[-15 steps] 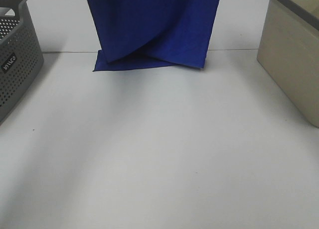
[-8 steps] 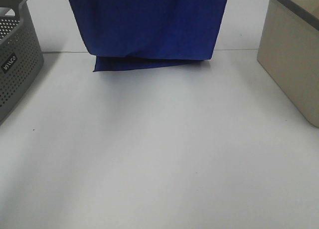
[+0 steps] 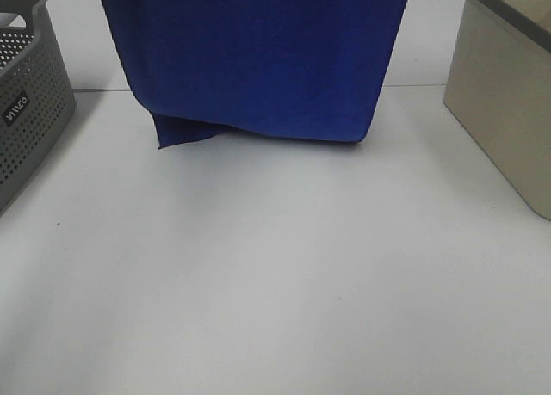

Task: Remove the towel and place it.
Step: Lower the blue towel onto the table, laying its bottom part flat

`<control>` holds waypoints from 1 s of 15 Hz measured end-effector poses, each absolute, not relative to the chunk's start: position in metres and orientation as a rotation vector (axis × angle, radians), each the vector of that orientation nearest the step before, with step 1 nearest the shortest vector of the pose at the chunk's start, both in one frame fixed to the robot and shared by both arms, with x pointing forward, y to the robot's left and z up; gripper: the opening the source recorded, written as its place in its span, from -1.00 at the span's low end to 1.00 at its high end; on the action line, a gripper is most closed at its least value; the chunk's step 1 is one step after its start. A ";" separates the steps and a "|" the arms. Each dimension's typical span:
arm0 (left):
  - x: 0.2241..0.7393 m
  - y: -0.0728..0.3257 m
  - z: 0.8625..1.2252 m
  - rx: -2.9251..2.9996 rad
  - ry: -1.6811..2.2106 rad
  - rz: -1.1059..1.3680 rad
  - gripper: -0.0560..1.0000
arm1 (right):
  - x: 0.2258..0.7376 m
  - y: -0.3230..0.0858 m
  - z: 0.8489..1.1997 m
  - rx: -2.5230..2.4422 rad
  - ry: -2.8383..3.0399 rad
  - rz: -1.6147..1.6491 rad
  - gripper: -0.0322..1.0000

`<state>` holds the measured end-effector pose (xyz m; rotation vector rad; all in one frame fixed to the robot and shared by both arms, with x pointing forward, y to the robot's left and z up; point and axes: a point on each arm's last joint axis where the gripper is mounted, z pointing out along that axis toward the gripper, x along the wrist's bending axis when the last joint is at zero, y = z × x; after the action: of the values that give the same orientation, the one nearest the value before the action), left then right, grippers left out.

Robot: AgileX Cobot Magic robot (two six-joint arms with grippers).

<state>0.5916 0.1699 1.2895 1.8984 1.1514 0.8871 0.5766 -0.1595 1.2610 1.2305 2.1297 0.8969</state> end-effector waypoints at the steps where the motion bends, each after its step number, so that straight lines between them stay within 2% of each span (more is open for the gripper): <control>1: 0.590 0.171 1.290 1.906 1.149 0.893 -0.89 | 0.574 -0.159 1.262 1.224 2.145 0.901 -0.91; 8: 0.602 0.179 1.301 1.844 1.060 1.185 -0.89 | 0.593 -0.151 1.289 1.033 1.836 1.188 -0.91; 15: 0.673 0.151 1.277 1.608 0.720 1.536 -0.89 | 0.642 -0.152 1.277 0.914 1.599 1.231 -0.91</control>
<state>0.6733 0.1507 1.2775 1.6079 0.7203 1.5364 0.6423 -0.1523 1.2765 0.9143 1.5990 1.2313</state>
